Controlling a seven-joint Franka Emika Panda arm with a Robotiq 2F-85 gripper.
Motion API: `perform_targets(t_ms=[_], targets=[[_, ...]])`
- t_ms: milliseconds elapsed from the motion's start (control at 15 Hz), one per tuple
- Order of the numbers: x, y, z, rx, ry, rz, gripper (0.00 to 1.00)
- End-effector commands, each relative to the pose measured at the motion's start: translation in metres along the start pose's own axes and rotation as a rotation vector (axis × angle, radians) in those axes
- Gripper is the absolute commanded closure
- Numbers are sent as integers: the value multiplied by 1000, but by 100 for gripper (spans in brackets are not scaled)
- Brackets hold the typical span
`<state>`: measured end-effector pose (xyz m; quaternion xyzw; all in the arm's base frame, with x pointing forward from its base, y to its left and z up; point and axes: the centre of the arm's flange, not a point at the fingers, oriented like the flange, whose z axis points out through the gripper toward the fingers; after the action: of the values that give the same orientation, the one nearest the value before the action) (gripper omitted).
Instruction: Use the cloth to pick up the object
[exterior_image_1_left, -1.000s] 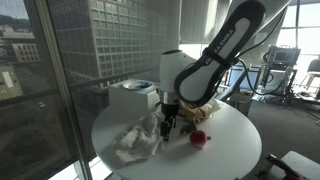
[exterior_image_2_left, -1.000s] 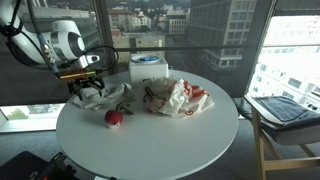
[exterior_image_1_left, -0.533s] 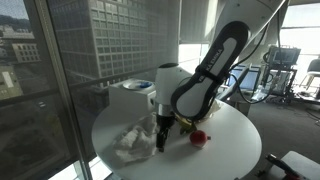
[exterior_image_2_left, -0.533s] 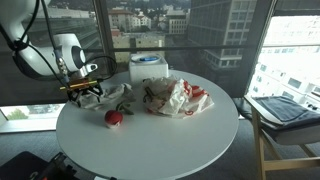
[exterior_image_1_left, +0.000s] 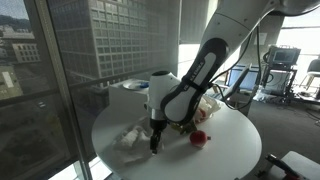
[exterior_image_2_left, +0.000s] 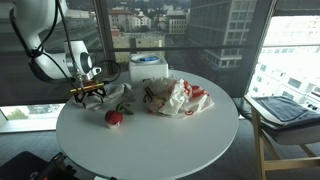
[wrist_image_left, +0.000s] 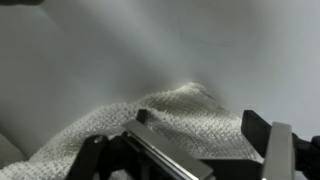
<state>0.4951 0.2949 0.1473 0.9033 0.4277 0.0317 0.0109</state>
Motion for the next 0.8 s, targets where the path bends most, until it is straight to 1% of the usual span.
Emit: perform_targets(t_ms=[0, 133, 267, 333, 400, 467, 533, 667, 733], targets=[[16, 10, 10, -2, 20, -42, 34], [16, 11, 13, -5, 15, -60, 51], [14, 8, 7, -14, 5, -68, 64], [13, 7, 5, -17, 1, -69, 73], [11, 6, 0, -21, -14, -55, 79], [10, 6, -3, -28, -26, -46, 88], [8, 7, -6, -38, -38, -34, 93], [3, 11, -18, -71, -71, -4, 99], [0, 14, -28, -103, -88, 13, 100]])
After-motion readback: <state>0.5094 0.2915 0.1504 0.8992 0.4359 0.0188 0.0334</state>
